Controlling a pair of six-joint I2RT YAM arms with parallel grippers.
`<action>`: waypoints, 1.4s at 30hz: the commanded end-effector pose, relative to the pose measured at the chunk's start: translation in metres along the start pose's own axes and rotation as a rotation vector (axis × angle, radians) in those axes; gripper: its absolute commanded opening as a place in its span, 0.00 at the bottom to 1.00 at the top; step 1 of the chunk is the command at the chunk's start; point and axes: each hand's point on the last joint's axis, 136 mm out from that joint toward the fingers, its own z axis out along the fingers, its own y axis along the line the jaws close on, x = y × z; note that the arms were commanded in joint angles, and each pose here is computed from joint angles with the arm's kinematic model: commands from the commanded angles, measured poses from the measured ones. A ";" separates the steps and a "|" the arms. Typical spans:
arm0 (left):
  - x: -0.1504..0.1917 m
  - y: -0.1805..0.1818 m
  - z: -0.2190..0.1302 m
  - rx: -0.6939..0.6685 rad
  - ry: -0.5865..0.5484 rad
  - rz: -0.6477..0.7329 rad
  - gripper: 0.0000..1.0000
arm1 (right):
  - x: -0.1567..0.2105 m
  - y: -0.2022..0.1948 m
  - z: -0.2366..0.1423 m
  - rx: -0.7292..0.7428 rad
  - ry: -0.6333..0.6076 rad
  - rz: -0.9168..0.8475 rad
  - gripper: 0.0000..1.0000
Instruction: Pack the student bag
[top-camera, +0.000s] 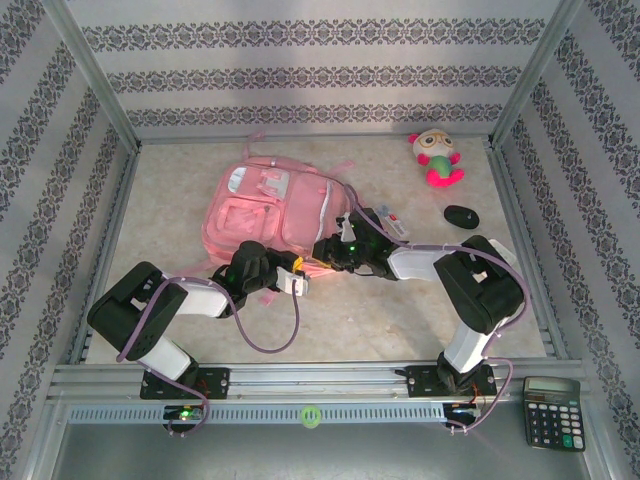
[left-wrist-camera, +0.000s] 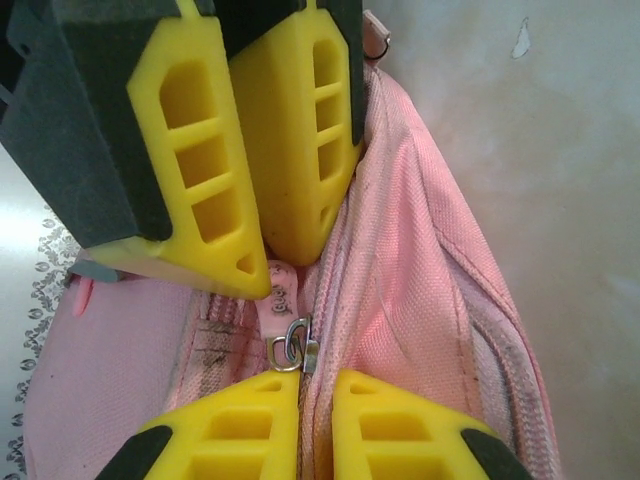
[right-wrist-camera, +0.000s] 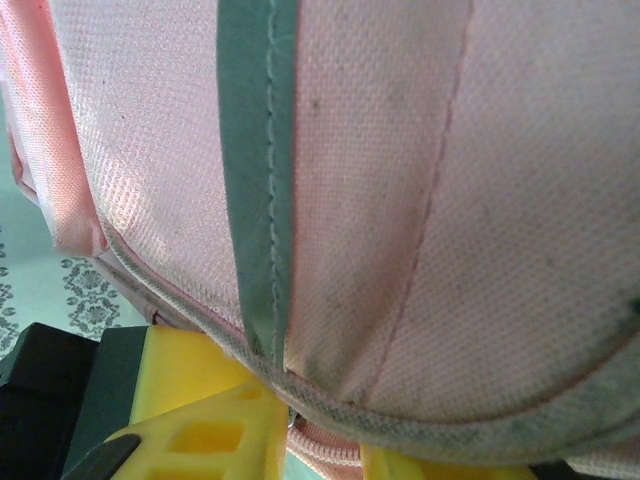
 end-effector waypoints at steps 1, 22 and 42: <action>-0.024 0.004 -0.001 -0.021 -0.088 0.050 0.00 | -0.012 0.032 0.007 -0.107 -0.057 -0.048 0.29; -0.019 0.009 -0.005 -0.047 -0.046 0.058 0.00 | -0.008 -0.018 -0.036 0.630 -0.362 -0.082 0.06; -0.035 0.034 -0.013 -0.146 -0.081 -0.002 0.00 | 0.011 0.031 -0.032 0.340 -0.133 -0.002 0.45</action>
